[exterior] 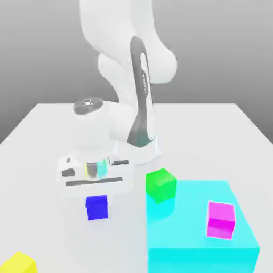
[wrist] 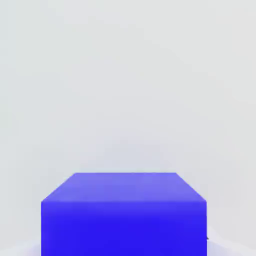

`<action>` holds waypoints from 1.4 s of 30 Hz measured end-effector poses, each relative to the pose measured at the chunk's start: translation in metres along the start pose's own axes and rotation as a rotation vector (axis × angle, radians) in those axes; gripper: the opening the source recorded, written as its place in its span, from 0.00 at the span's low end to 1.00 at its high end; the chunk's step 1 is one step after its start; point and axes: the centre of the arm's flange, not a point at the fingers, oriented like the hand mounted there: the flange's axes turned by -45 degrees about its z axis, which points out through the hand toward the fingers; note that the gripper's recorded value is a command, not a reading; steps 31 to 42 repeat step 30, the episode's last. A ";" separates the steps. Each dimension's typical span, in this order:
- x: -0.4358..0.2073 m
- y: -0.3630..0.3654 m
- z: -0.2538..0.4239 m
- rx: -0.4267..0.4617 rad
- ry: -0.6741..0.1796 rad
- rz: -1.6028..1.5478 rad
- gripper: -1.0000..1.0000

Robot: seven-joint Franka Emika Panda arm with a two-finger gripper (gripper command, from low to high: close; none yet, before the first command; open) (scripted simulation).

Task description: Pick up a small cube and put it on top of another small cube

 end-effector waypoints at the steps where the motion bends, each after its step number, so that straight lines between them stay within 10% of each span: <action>1: 0.000 0.000 -0.008 0.000 0.000 0.000 0.00; 20: 0.062 -0.144 -0.182 0.003 0.001 -0.159 0.00; 26: 0.062 -0.161 -0.142 0.003 0.001 -0.175 0.00; 27: 0.061 -0.161 -0.135 0.002 0.001 -0.175 1.00; 42: 0.061 -0.161 -0.135 0.002 0.001 -0.175 1.00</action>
